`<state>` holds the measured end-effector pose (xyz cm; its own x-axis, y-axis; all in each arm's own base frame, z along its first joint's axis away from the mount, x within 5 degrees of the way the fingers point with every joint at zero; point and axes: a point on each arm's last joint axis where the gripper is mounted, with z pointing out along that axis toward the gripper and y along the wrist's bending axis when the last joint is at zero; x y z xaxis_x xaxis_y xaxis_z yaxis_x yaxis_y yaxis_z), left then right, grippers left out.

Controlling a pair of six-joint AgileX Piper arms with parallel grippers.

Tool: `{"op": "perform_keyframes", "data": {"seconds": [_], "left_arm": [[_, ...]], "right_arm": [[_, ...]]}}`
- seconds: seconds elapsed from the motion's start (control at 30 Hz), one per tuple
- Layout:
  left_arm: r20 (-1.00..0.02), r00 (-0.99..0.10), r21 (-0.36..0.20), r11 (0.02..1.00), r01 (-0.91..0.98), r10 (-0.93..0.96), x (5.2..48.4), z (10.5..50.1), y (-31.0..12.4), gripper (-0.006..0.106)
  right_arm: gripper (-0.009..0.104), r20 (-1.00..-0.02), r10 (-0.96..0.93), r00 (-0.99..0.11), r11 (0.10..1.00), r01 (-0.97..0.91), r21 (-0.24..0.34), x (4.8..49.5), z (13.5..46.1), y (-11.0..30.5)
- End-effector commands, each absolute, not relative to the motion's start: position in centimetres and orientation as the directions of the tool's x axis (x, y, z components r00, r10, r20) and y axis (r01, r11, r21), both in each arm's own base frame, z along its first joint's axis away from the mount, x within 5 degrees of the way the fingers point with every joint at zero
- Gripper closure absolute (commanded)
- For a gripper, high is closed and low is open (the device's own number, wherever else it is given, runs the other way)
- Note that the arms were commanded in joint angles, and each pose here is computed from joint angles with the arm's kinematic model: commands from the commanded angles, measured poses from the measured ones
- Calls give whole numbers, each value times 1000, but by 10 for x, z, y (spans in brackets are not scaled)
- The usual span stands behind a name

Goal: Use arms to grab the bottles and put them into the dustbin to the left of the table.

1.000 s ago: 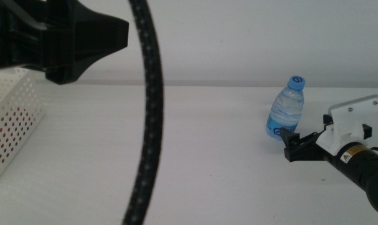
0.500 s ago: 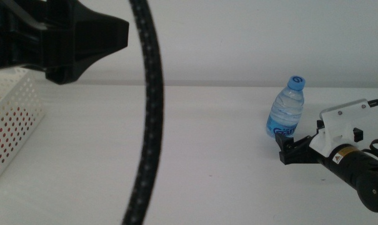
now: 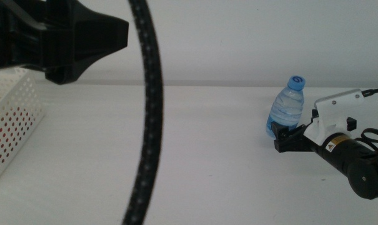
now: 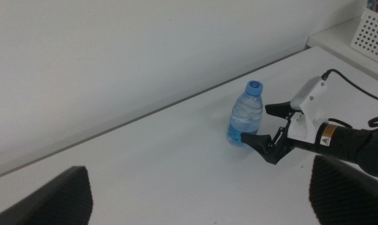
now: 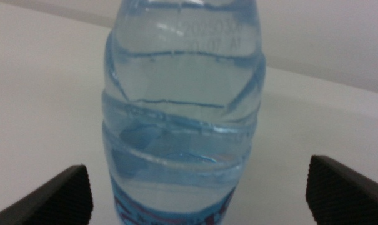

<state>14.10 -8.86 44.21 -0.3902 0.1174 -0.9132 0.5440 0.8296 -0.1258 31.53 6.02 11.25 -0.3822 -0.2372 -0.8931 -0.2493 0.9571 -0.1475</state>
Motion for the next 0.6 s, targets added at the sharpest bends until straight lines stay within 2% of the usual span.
{"op": "perform_keyframes", "data": {"seconds": [0.0, 0.57], "left_arm": [[-922, -373, -128, 825, 550, 106, 139, 445, -89, 8], [-922, -373, -130, 826, 549, 103, 139, 445, -89, 8]], "right_arm": [[5, -895, -251, -368, 953, -259, -160, 320, 113, 62], [5, -904, -247, -350, 953, -255, -162, 347, 105, 67]]}}
